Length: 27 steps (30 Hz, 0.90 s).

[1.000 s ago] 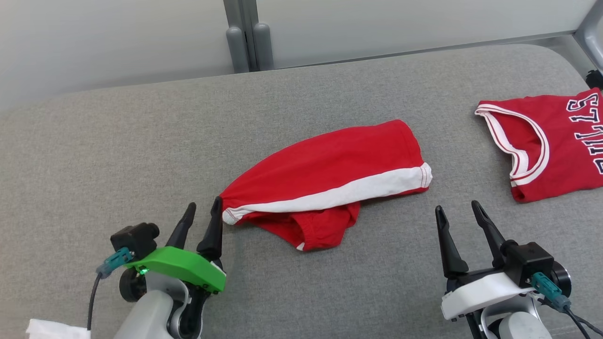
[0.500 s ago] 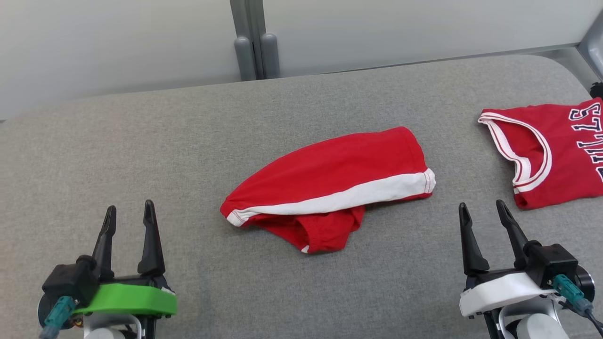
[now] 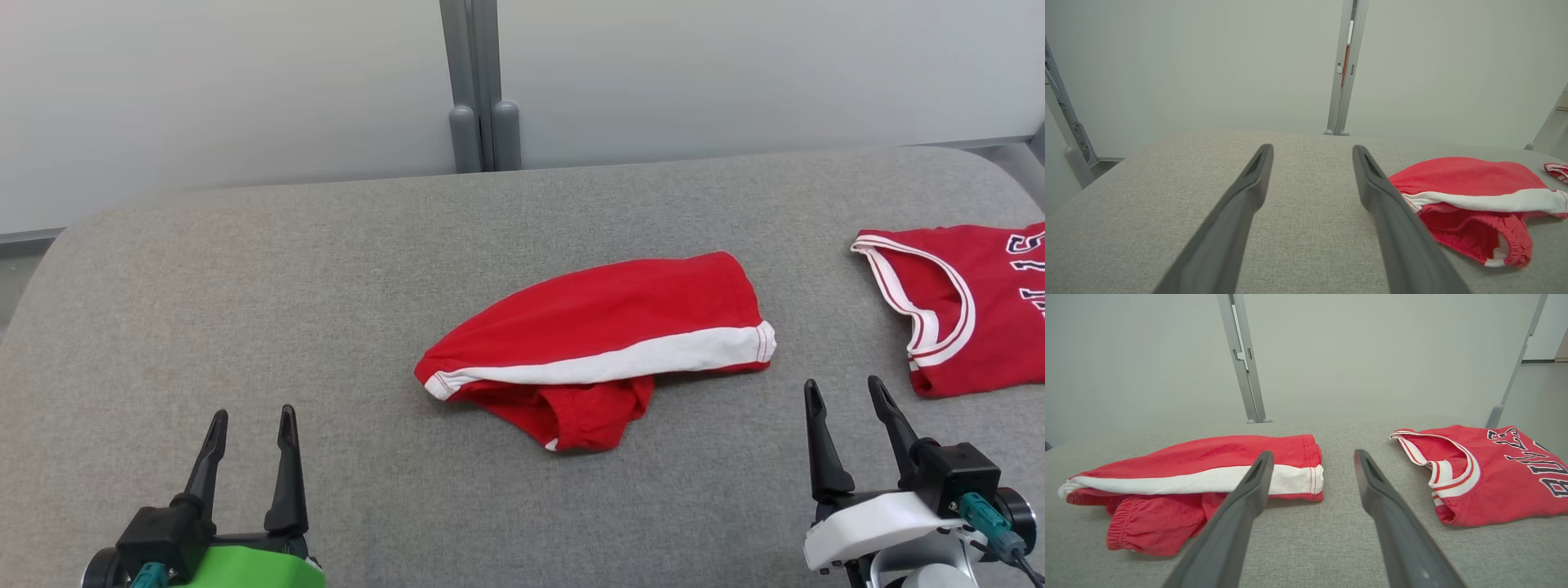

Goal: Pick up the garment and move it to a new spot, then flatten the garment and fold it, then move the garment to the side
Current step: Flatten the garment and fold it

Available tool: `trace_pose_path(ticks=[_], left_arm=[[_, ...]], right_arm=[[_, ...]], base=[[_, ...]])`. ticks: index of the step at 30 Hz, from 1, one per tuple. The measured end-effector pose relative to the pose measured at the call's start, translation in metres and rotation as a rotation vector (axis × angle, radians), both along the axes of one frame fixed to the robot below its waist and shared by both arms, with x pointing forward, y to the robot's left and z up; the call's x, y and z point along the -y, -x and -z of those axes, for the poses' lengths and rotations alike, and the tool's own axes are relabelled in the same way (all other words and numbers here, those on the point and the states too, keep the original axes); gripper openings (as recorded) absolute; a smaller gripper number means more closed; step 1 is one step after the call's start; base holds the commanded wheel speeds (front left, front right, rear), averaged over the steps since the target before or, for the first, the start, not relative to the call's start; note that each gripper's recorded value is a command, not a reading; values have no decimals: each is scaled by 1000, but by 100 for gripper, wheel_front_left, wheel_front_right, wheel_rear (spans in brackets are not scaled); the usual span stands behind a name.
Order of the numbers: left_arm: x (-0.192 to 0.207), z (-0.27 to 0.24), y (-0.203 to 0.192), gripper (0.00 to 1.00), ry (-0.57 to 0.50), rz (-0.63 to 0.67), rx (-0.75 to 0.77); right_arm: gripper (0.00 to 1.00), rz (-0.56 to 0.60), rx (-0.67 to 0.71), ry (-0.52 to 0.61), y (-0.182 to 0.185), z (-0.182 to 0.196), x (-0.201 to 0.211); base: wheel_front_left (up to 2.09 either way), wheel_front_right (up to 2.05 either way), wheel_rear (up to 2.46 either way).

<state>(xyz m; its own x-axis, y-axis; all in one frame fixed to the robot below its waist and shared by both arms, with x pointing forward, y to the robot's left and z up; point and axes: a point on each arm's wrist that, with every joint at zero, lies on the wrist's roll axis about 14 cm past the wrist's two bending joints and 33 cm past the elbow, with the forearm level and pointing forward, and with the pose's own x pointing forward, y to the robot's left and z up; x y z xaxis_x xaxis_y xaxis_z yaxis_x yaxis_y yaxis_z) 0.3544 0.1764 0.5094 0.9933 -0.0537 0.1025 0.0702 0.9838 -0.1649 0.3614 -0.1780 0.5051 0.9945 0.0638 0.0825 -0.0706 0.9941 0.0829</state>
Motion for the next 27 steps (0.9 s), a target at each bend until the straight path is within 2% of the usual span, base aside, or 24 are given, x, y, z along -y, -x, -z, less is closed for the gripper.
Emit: trace_pose_path(ticks=[23, 27], left_arm=[[19, 19, 3, 100, 38, 53, -61], [32, 26, 5, 100, 86, 84, -87]], right_arm=[[100, 0, -14, -4, 0, 4, 0], [100, -5, -16, -4, 0, 5, -2]], base=[[0, 0, 0], [0, 0, 0]])
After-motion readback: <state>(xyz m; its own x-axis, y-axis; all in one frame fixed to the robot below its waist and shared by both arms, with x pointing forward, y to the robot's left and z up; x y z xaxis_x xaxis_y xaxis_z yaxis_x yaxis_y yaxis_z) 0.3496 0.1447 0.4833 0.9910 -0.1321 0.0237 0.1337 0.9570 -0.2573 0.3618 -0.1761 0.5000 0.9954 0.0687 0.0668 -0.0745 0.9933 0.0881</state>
